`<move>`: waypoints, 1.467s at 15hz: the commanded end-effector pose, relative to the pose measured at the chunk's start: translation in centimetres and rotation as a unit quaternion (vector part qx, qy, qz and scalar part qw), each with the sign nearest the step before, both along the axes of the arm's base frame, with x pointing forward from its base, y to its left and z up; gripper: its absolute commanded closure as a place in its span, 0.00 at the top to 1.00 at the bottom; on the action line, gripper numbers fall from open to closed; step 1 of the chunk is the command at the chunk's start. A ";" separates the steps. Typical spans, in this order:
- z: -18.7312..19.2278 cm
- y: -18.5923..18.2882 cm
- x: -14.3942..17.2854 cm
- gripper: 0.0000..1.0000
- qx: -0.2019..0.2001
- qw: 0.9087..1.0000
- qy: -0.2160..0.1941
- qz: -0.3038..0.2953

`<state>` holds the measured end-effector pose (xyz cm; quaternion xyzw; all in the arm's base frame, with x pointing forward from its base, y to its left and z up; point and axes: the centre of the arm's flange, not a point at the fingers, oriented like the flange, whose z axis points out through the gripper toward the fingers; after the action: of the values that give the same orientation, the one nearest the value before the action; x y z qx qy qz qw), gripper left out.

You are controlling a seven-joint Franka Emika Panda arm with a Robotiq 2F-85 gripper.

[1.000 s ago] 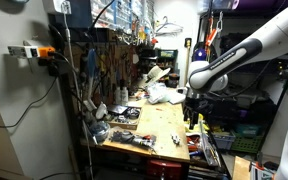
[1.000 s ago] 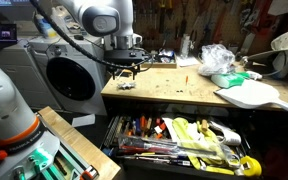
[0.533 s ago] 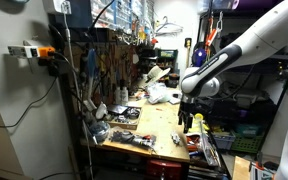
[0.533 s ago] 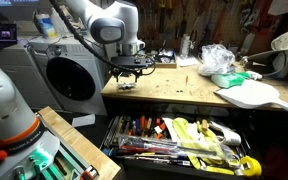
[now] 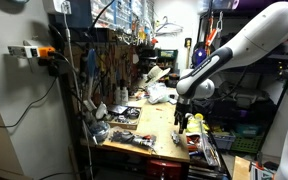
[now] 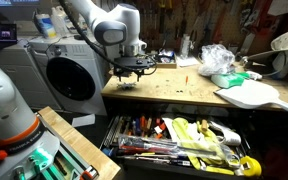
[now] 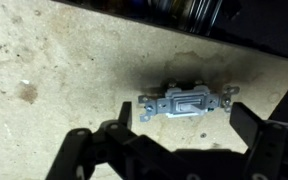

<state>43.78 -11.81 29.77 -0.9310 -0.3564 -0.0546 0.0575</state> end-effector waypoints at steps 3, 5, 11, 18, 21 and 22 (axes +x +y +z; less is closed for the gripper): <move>-0.9 0.6 1.0 1.00 -0.014 1.000 0.005 0.004; -1.4 0.9 1.5 1.00 -0.014 1.000 0.012 0.008; -2.2 0.6 2.4 1.00 -0.023 0.999 0.020 0.018; -2.8 0.7 3.1 1.00 -0.014 0.999 0.028 0.025; -2.9 0.7 3.2 0.96 -0.013 0.999 0.030 0.023; -2.9 0.8 3.2 0.92 -0.011 0.999 0.034 0.022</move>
<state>46.62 -10.69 27.18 -0.9252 -0.3748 -0.0276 0.0529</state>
